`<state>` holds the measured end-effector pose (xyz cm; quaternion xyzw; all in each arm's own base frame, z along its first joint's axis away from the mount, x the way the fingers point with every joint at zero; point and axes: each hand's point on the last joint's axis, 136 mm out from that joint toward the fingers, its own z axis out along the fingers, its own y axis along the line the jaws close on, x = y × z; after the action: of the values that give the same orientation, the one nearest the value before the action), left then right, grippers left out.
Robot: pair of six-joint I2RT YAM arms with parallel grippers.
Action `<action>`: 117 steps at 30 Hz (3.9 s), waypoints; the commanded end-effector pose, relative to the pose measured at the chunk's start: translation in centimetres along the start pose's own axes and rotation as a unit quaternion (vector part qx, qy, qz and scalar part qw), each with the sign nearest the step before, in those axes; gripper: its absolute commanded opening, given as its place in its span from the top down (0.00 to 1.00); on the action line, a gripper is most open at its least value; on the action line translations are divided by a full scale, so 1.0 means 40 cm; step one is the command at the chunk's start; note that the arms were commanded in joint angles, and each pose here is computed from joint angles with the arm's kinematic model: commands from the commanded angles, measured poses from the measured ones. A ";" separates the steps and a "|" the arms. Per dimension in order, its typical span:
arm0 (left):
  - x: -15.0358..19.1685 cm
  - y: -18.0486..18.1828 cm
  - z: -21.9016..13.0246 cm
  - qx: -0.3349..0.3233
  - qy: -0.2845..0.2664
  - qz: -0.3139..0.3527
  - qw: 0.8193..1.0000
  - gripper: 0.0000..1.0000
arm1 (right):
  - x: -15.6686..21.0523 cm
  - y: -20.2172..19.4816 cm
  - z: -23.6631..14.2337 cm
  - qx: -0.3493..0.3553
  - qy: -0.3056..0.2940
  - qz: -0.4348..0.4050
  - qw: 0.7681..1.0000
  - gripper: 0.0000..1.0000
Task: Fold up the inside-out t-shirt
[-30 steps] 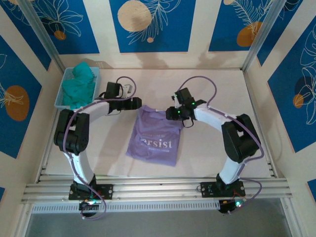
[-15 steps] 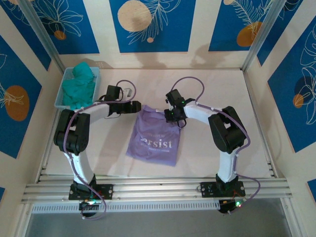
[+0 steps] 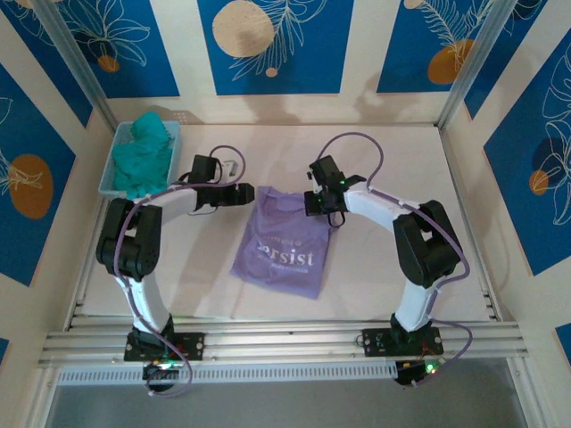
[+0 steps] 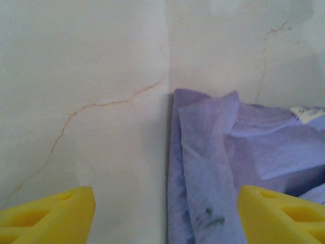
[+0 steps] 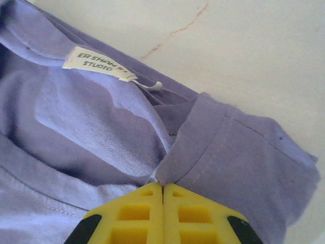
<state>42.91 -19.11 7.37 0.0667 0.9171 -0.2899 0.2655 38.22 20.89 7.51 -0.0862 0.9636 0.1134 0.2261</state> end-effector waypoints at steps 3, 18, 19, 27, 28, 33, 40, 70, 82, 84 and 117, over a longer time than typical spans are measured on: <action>0.016 -0.039 -0.058 0.012 -0.013 0.003 1.000 0.27 | 0.005 -0.001 -0.016 -0.021 -0.001 0.018 1.000 0.94; 0.328 -0.136 -0.083 0.036 0.083 0.042 0.995 0.53 | 0.008 -0.018 0.020 -0.022 0.013 0.029 0.999 0.93; 0.332 -0.129 -0.076 0.028 0.088 0.045 0.995 0.54 | 0.006 -0.018 0.018 -0.023 0.012 0.029 0.999 0.93; 0.358 -0.090 -0.059 -0.004 0.109 0.044 0.993 0.77 | 0.006 -0.043 0.020 -0.004 0.014 0.031 0.999 0.93; 0.363 -0.084 -0.062 -0.010 0.109 0.044 0.993 0.82 | 0.009 -0.050 0.020 0.004 0.016 0.029 0.999 0.93; 0.383 -0.056 -0.075 -0.033 0.110 0.039 0.993 1.00 | 0.011 -0.080 0.017 0.029 0.020 0.023 0.999 0.93; 0.400 -0.041 -0.095 -0.047 0.107 0.033 0.993 1.00 | 0.018 -0.103 0.014 0.050 0.026 0.019 0.998 0.93; 0.259 -0.061 -0.156 -0.086 0.028 0.044 0.995 0.49 | -0.040 -0.060 -0.067 -0.063 -0.011 0.070 0.995 0.63; 0.046 -0.070 -0.006 -0.011 0.030 0.032 0.999 0.27 | 0.000 -0.154 0.022 -0.075 0.049 0.166 0.982 0.36; 0.028 -0.059 0.023 -0.008 0.040 0.030 0.999 0.26 | 0.005 -0.148 0.041 -0.083 0.062 0.168 0.980 0.35; 0.043 -0.075 0.152 0.096 0.117 -0.027 0.988 0.78 | -0.004 -0.051 0.116 -0.140 0.076 0.167 0.973 0.78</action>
<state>43.38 -24.92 4.13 0.1004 0.9142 -0.3634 0.1485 40.60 19.44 3.10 0.0401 0.9570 0.2637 0.1144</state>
